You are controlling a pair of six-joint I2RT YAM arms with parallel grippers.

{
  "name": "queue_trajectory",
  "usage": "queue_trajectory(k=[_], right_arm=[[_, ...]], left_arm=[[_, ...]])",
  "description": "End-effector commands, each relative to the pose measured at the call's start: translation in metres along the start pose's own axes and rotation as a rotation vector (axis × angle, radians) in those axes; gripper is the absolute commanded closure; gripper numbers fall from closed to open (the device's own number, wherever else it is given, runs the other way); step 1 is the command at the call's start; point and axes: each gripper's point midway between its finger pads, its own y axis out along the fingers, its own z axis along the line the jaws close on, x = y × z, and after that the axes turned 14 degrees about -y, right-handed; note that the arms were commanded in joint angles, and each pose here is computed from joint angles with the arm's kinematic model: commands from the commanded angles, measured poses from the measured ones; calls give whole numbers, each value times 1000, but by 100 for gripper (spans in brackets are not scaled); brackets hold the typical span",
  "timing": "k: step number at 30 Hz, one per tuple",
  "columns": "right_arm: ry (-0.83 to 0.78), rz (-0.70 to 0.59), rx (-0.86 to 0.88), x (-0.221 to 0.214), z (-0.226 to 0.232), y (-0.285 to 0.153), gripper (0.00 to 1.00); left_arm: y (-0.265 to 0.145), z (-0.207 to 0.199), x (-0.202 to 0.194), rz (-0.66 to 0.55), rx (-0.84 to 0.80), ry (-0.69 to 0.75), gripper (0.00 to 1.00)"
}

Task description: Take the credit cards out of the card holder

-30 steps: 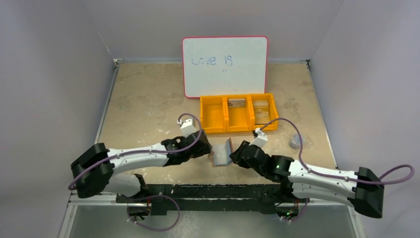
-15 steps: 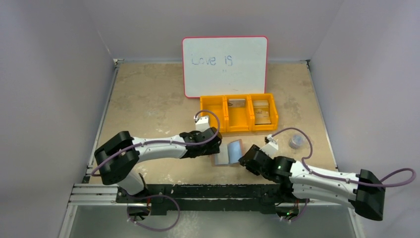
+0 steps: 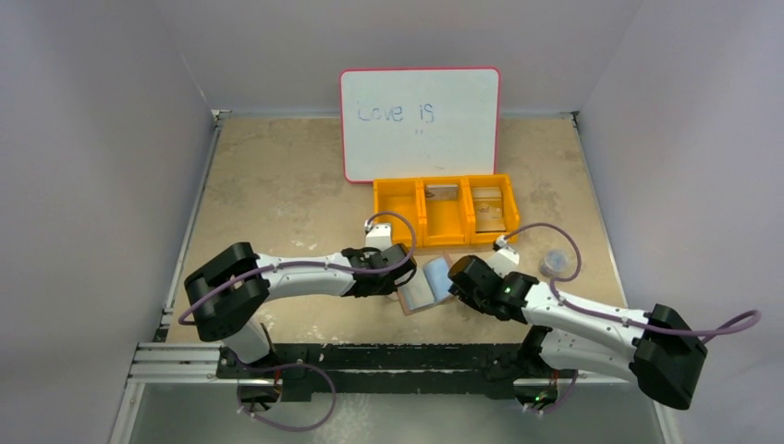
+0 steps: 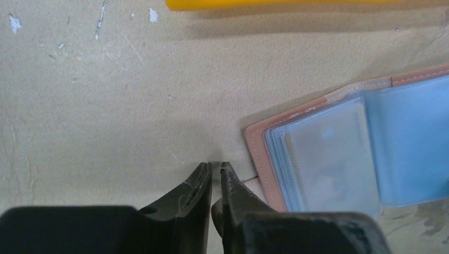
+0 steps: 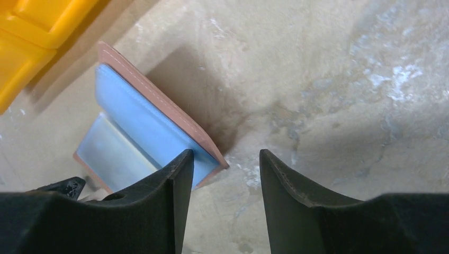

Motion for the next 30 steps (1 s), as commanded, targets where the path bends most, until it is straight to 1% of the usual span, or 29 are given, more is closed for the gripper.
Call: queue_trajectory(k=[1,2,6,11,14,16,17,19,20,22,23,24,25,27,30], right_arm=[[-77,-66,15,27,20,-10,49],[-104,-77,44,31,28,-12,49],[-146,-88,119,39,46,-20,48],[-222,-98,138,45,52,-20,50],[-277,-77,181,45,58,-14,56],[-318,-63,267,41,70,-14,64],[-322,-59,296,39,74,-13,69],[-292,-58,317,39,75,-15,86],[-271,-63,328,40,74,-16,92],[-212,-63,320,40,68,-18,98],[-174,-61,324,39,67,-20,99],[-150,-59,338,36,65,-20,100],[-128,-57,361,34,66,-22,100],[-93,-48,382,29,64,-21,100],[-74,-34,373,23,58,-18,99]], left_arm=[[-9,-13,18,-63,-36,-11,96],[-9,-15,17,-59,-49,-8,100],[-8,-22,12,-33,-88,11,100],[-12,-26,13,-32,-120,15,100],[-18,-28,18,-45,-149,14,100],[-21,-28,21,-54,-156,13,100],[-21,-27,22,-58,-154,16,100],[-21,-23,25,-74,-138,15,100],[-22,-21,27,-81,-132,15,100],[-21,-17,28,-86,-116,10,100],[-21,-16,28,-82,-115,8,96],[-21,-17,26,-73,-122,10,91],[-21,-18,24,-63,-130,13,88],[-21,-19,20,-42,-138,11,84],[-20,-14,15,-23,-124,17,81]])
